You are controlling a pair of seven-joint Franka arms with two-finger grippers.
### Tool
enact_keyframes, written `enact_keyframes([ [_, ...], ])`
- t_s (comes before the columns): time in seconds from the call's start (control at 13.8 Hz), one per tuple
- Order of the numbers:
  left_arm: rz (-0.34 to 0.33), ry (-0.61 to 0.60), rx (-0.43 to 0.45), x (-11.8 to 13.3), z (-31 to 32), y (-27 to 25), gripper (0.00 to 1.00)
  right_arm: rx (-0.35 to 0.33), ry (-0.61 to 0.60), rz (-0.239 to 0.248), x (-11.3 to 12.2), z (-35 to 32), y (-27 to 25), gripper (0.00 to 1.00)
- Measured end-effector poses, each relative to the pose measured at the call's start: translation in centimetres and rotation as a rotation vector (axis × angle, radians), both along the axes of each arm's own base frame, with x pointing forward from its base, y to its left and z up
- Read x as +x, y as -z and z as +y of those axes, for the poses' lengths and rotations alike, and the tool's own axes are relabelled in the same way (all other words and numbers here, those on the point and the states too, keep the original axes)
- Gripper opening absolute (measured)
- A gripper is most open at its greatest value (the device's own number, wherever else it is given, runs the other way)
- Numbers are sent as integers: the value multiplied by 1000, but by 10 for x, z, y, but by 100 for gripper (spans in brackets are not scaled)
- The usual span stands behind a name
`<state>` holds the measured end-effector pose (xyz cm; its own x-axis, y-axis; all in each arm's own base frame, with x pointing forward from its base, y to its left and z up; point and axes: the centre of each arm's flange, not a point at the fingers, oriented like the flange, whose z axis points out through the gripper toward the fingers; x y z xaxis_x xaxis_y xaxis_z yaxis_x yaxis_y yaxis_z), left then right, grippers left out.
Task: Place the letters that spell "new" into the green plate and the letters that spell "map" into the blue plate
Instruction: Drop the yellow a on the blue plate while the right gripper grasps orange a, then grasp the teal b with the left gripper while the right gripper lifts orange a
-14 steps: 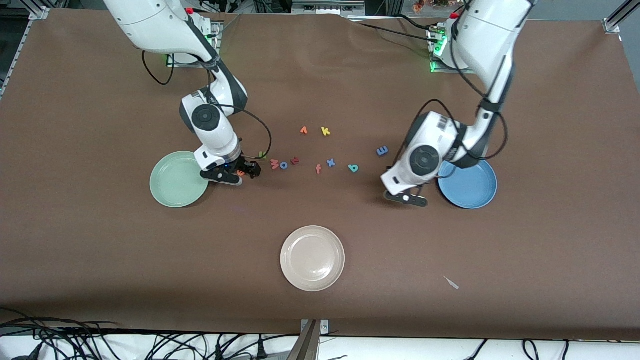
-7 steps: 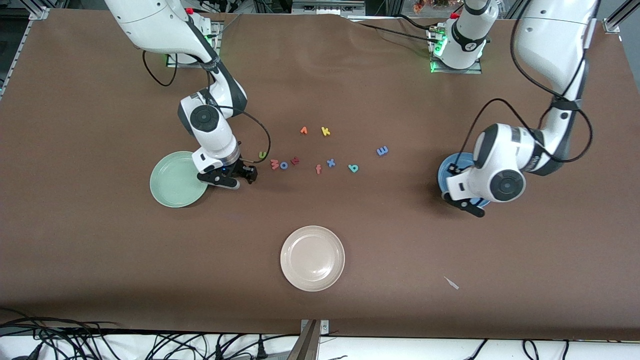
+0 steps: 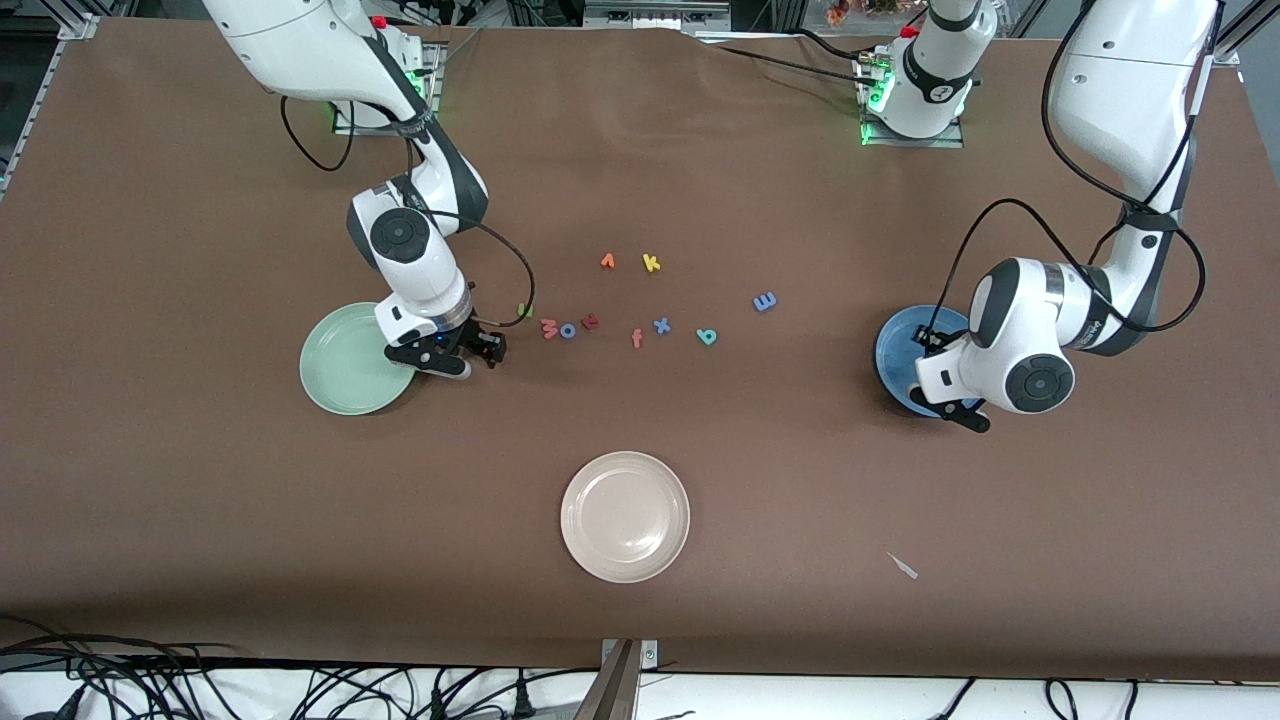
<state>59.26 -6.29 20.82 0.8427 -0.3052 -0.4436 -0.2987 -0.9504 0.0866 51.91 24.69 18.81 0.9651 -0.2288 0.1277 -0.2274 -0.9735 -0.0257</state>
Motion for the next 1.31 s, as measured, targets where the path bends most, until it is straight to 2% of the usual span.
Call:
enact_keyframes([
  [0.15, -12, -178, -14, 3, -32, -9, 96, -1, 4, 2, -2, 0, -3, 71],
  [0.22, -21, -277, -27, 3, -53, -11, 100, -1, 10, 5, -4, 0, -2, 71],
  [0.36, -53, -427, -18, 1, -98, -15, 100, 4, 20, 14, -10, 6, 1, 71],
  [0.65, -106, -691, 69, -10, -165, -17, 100, 7, 27, 22, -15, 10, 3, 70],
  [0.87, -138, -820, 110, -26, -214, -18, 100, 6, 27, 25, -16, 10, 6, 70],
  [1.09, -199, -961, 110, -49, -273, -17, 100, 6, 26, 31, -18, 9, 15, 66],
  [1.24, -232, -1035, 103, -64, -300, -12, 100, 10, 26, 26, -17, 10, 14, 52],
  [1.31, -256, -1051, 104, -70, -308, -9, 100, 9, 26, 26, -17, 10, 14, 52],
])
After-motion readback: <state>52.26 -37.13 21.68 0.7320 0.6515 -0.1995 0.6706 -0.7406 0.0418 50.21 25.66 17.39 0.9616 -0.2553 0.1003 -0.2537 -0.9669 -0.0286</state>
